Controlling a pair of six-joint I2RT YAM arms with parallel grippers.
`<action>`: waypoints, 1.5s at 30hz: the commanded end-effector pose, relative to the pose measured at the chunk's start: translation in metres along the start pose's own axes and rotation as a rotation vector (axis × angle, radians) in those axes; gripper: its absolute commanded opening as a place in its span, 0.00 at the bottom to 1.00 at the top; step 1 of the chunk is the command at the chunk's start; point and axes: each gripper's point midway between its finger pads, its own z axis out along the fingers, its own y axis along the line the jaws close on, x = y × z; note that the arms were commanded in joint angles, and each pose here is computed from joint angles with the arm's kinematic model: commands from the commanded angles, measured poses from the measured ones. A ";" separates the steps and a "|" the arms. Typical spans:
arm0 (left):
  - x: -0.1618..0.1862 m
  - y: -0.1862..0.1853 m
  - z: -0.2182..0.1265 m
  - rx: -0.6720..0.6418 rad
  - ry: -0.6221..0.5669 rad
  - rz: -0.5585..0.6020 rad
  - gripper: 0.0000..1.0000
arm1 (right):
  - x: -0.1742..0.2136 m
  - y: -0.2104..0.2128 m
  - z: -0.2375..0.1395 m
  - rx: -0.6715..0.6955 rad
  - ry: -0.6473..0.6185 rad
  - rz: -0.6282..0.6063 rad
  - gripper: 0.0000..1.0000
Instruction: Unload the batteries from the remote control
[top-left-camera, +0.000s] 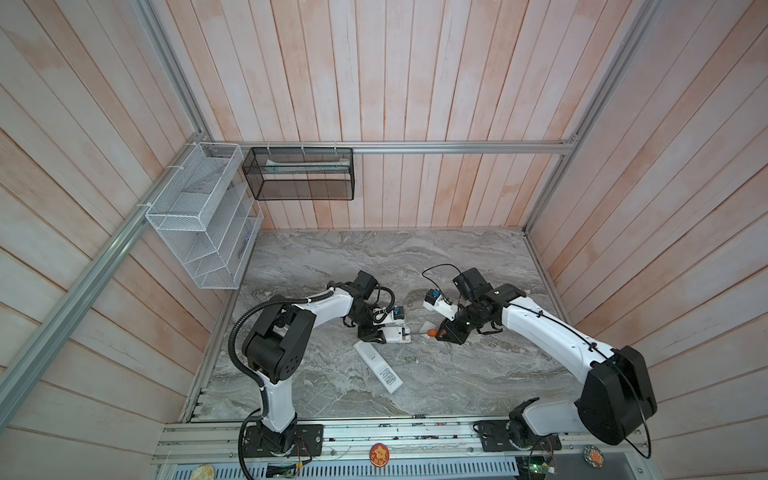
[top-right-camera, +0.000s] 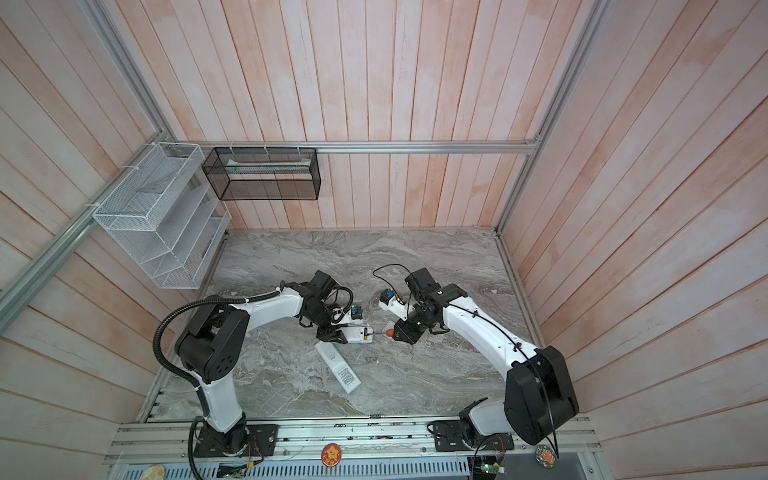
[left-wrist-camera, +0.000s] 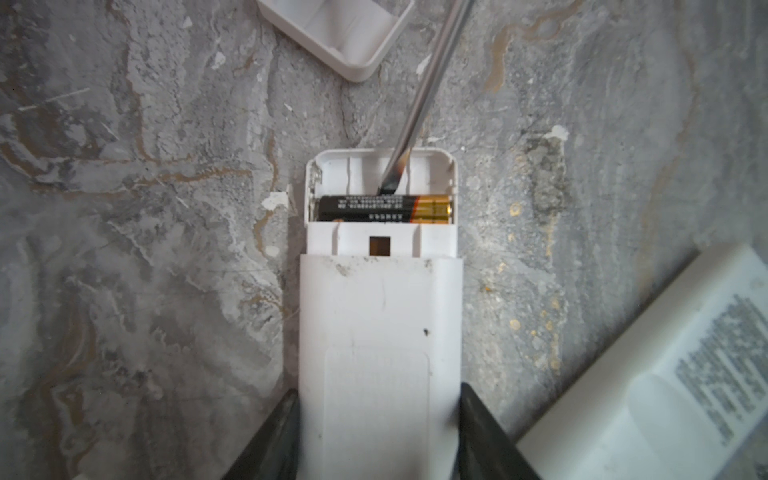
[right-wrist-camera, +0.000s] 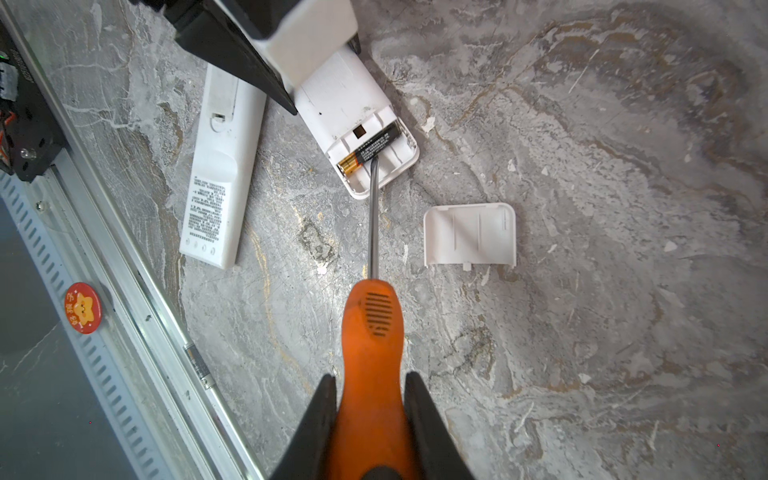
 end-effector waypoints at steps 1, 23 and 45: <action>-0.006 -0.009 0.003 0.034 -0.023 0.006 0.25 | -0.030 0.019 -0.021 -0.059 -0.121 -0.058 0.00; 0.006 0.002 0.007 -0.049 0.040 0.028 0.24 | -0.009 0.001 -0.008 0.018 -0.007 -0.009 0.00; 0.006 0.004 0.004 -0.104 0.064 0.071 0.24 | 0.012 -0.010 0.009 0.040 0.108 0.015 0.00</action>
